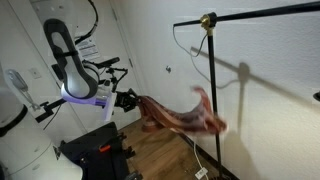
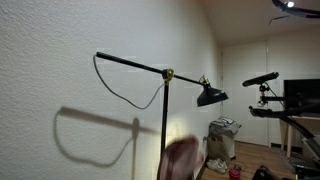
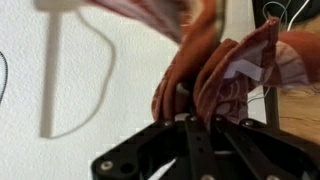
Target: Pick the cloth and hang it on the rope on the lamp stand
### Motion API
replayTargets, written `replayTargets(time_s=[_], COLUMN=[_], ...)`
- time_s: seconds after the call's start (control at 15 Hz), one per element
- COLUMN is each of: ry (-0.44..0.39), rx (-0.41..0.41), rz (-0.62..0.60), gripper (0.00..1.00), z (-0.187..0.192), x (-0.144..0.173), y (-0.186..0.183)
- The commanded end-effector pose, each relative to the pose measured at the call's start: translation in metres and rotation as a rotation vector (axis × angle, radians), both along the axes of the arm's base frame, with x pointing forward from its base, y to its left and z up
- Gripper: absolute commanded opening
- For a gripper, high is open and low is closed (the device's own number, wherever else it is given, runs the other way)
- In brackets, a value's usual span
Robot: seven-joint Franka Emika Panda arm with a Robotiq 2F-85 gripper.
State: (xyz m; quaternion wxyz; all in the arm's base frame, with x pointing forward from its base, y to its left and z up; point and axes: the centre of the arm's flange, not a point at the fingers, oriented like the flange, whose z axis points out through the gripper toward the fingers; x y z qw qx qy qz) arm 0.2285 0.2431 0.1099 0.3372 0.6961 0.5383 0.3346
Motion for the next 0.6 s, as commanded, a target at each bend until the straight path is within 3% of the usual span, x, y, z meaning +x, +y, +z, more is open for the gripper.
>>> replayTargets(time_s=[0.0, 0.07, 0.53], ry=[-0.107, -0.169, -0.369], rx=[0.029, 0.071, 0.316], rz=[0.036, 0.002, -0.164], gripper=[0.01, 0.01, 0.01], z=[0.02, 0.032, 0.114], x=[-0.002, -0.001, 0.011], y=[0.008, 0.006, -0.019])
